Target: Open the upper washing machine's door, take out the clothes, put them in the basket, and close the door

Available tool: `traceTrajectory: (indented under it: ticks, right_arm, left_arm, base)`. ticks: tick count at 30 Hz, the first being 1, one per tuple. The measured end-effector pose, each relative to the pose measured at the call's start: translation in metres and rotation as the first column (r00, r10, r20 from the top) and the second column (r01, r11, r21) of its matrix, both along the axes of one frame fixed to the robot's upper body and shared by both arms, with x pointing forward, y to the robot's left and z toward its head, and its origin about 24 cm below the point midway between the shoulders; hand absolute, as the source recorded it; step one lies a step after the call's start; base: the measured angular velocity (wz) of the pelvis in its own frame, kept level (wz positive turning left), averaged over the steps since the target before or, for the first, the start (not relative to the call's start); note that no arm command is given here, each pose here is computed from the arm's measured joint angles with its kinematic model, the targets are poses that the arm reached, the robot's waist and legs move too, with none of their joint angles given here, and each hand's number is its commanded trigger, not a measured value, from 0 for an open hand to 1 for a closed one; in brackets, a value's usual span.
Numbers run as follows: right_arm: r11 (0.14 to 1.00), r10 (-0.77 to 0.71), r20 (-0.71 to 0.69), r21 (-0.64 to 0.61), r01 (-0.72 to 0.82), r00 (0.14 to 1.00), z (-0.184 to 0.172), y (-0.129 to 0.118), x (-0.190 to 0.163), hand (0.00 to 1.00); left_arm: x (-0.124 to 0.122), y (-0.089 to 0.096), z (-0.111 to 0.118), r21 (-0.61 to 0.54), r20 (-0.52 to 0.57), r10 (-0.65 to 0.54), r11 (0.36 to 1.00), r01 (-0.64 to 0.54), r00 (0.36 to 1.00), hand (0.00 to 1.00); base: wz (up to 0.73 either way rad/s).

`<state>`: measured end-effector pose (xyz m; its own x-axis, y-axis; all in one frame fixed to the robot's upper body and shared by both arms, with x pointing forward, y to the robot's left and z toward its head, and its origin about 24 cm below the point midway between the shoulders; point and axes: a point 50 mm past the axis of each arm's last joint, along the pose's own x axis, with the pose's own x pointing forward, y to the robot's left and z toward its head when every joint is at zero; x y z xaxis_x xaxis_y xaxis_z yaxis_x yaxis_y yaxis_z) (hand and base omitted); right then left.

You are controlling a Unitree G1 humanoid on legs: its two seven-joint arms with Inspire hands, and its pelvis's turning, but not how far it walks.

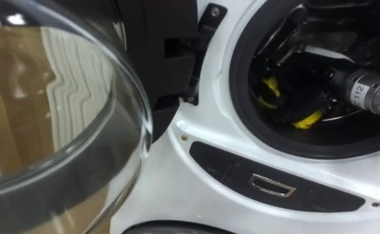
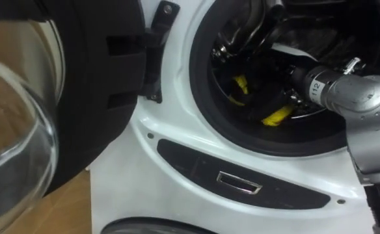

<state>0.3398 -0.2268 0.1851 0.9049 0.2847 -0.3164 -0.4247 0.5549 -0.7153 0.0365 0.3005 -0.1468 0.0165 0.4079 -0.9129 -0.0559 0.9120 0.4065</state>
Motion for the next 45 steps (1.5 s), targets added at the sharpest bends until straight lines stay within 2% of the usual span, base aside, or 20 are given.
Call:
traceTrajectory:
  ticks: [6,18,22,30,37,45]
  right_arm:
    - [0.993,0.06,0.029,-0.1,-0.056,0.998,0.002,0.016,-0.008,1.0]
    - [0.964,0.187,0.234,-0.232,-0.132,0.954,0.033,0.048,-0.04,1.0]
    - [0.944,0.268,0.321,-0.278,-0.181,0.908,0.046,0.064,-0.062,1.0]
    - [0.921,0.372,0.379,-0.264,-0.286,0.847,0.053,0.078,-0.087,1.0]
    - [0.86,0.511,0.454,-0.287,-0.423,0.73,0.065,0.092,-0.118,1.0]
    - [0.86,0.5,0.564,-0.234,-0.453,0.657,0.075,0.078,-0.137,1.0]
  left_arm:
    - [0.001,-0.003,-0.001,0.003,-0.014,-0.039,0.999,0.039,0.999,0.0]
    - [0.003,-0.014,-0.005,0.014,0.024,-0.049,0.999,0.049,0.999,0.0]
    - [-0.004,-0.014,-0.006,0.034,0.039,-0.044,0.999,0.042,0.998,0.0]
    - [-0.017,-0.013,-0.007,0.025,0.078,0.046,0.999,-0.048,0.996,0.0]
    - [-0.032,-0.01,-0.006,0.034,0.079,0.082,0.996,-0.085,0.993,0.0]
    - [-0.052,-0.018,-0.009,0.014,0.05,0.092,0.996,-0.093,0.994,0.0]
  base:
    - [-0.08]
    - [-0.11]
    - [-0.11]
    - [-0.12]
    - [-0.07]
    - [-0.13]
